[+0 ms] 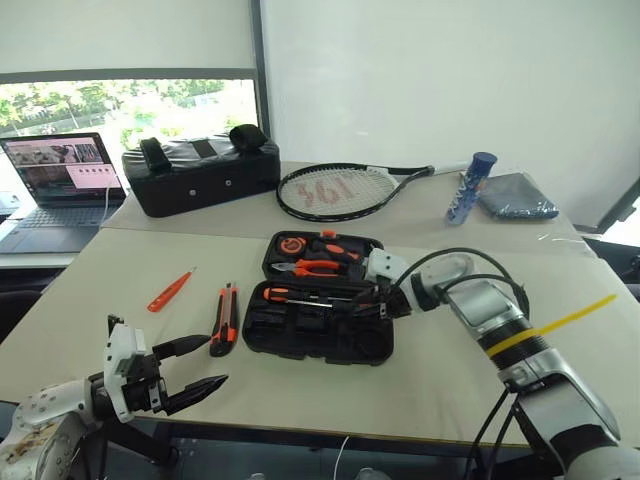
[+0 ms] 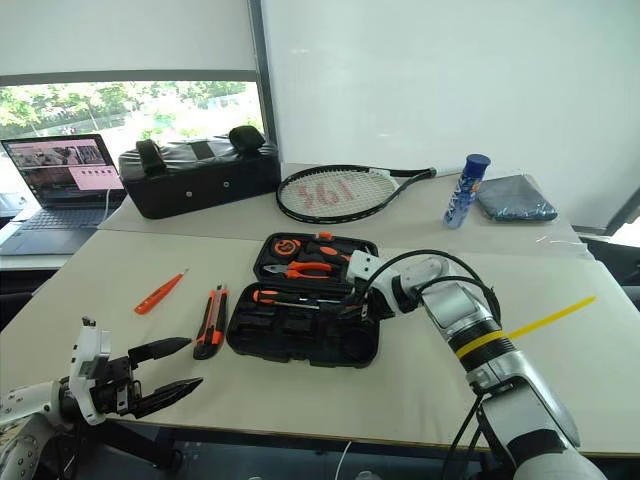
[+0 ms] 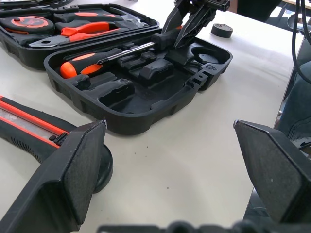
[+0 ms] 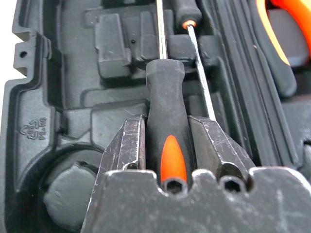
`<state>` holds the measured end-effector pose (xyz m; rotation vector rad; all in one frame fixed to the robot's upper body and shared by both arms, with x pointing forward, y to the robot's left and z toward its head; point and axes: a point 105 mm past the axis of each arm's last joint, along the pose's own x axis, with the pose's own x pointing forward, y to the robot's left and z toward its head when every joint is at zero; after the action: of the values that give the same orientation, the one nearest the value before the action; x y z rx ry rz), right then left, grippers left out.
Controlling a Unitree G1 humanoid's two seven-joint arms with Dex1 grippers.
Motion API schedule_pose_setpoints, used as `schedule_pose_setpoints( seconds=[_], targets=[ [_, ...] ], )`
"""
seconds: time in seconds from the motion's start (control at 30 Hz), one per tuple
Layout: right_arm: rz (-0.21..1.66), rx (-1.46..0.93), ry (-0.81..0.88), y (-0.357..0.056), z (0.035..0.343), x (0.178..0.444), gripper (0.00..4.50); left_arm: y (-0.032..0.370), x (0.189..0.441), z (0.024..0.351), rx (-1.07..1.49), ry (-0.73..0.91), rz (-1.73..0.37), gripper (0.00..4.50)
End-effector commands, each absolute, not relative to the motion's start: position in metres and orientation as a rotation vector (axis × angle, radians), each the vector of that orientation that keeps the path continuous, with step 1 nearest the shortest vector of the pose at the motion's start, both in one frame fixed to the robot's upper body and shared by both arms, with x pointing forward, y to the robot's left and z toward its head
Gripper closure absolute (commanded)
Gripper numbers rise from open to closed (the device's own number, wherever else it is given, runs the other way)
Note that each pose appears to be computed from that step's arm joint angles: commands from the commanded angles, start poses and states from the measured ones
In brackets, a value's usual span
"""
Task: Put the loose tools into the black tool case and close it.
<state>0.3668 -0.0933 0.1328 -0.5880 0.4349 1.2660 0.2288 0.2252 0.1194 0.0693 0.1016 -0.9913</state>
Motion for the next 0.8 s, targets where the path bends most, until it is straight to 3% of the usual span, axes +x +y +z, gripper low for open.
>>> schedule_pose_setpoints(
  seconds=[0.03,0.5,0.77,0.8],
  targets=[
    [1.281,-0.631,0.434,-0.097,0.139,0.367,3.47,0.227,0.227,0.13,0.106,0.064,-0.988,0.0],
    [1.275,-0.678,0.565,-0.096,0.114,0.361,3.47,0.23,0.231,0.132,0.117,0.059,-0.983,0.0],
    [1.321,-0.656,0.485,-0.086,0.13,0.364,3.47,0.23,0.234,0.133,0.123,0.052,-0.981,0.0],
    [1.317,-0.638,0.461,-0.084,0.135,0.366,2.46,0.23,0.234,0.133,0.123,0.051,-0.98,0.0]
  ],
)
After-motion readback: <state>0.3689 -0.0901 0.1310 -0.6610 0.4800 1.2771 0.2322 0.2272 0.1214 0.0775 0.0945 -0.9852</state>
